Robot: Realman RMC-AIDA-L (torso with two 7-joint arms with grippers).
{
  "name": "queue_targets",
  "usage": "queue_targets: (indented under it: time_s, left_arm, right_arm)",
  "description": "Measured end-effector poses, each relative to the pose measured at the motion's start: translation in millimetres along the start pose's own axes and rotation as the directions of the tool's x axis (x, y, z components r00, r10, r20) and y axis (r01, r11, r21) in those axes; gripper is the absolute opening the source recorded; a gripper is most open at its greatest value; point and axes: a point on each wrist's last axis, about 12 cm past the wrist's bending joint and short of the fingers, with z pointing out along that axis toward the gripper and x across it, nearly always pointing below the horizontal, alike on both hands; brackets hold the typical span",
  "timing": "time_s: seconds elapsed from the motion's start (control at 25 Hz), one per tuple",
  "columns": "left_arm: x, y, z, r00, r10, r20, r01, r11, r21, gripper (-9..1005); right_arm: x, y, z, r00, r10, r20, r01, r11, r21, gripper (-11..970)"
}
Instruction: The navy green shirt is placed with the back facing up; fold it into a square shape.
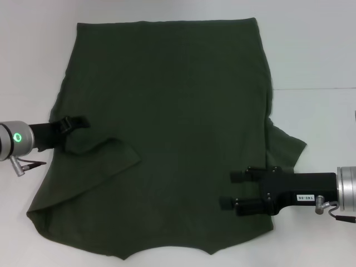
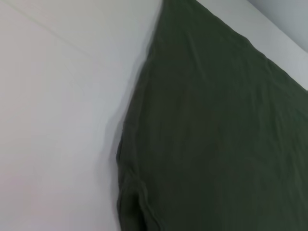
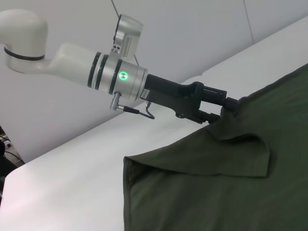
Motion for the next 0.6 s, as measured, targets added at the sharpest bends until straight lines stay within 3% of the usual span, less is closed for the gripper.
queue_targets:
  time_s: [0.6]
  left_arm:
    - [-1.5,2.0,-2.6,1.0,0.009,-0.021,-0.009,1.0,0.006,803]
  right_arm:
    - [0.8,-0.6,-2.0,1.0,0.001,-0.001,-0.001,1.0,0.004,917]
